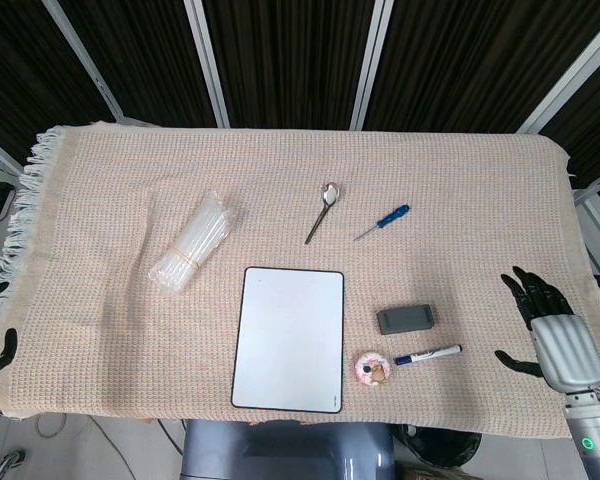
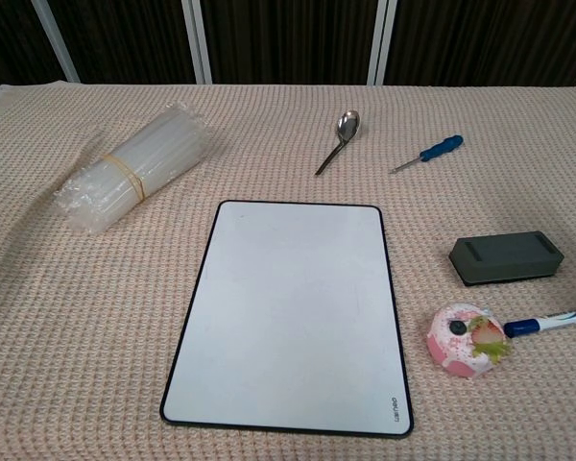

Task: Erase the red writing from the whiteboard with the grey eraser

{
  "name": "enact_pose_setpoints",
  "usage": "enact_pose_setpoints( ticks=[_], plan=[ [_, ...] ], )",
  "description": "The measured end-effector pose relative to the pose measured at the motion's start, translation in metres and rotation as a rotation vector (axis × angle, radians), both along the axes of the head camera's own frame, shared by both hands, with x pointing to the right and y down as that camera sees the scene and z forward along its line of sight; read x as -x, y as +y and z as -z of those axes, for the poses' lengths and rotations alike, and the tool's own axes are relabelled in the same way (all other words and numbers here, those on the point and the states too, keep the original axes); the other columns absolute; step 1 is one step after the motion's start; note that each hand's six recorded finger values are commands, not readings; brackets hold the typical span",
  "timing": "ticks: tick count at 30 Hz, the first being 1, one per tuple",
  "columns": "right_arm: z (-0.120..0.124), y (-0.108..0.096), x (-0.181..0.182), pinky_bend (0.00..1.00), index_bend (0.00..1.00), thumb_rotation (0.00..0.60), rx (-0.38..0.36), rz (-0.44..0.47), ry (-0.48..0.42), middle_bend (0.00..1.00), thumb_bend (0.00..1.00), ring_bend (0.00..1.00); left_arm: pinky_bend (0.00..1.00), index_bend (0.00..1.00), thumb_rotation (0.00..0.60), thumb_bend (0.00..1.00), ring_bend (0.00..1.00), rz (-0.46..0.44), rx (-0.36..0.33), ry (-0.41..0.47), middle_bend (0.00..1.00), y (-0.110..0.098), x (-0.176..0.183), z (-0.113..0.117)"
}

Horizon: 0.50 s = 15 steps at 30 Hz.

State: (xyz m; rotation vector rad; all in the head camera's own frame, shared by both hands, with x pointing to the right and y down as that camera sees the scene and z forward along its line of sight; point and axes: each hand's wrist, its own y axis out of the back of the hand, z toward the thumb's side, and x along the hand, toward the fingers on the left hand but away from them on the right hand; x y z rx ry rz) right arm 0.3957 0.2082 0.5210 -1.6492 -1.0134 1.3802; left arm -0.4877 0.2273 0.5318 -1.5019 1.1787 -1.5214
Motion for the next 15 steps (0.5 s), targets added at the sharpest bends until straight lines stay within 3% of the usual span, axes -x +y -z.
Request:
enact_pose_setpoints(
  ticks=[4,15],
  plan=[
    [0.001,0.019,-0.011,0.14,0.05,0.6,-0.032,-0.025,0.035,0.01,0.12,0.05,0.0,0.15,0.6,0.46,0.0,0.0,-0.004,-0.002,0.01,0.0,0.0,0.001],
    [-0.009,0.037,-0.024,0.14,0.03,0.6,-0.078,-0.08,0.042,0.01,0.13,0.06,0.0,0.15,0.6,0.46,0.0,0.0,-0.007,-0.005,0.01,0.0,0.001,0.001]
  ],
)
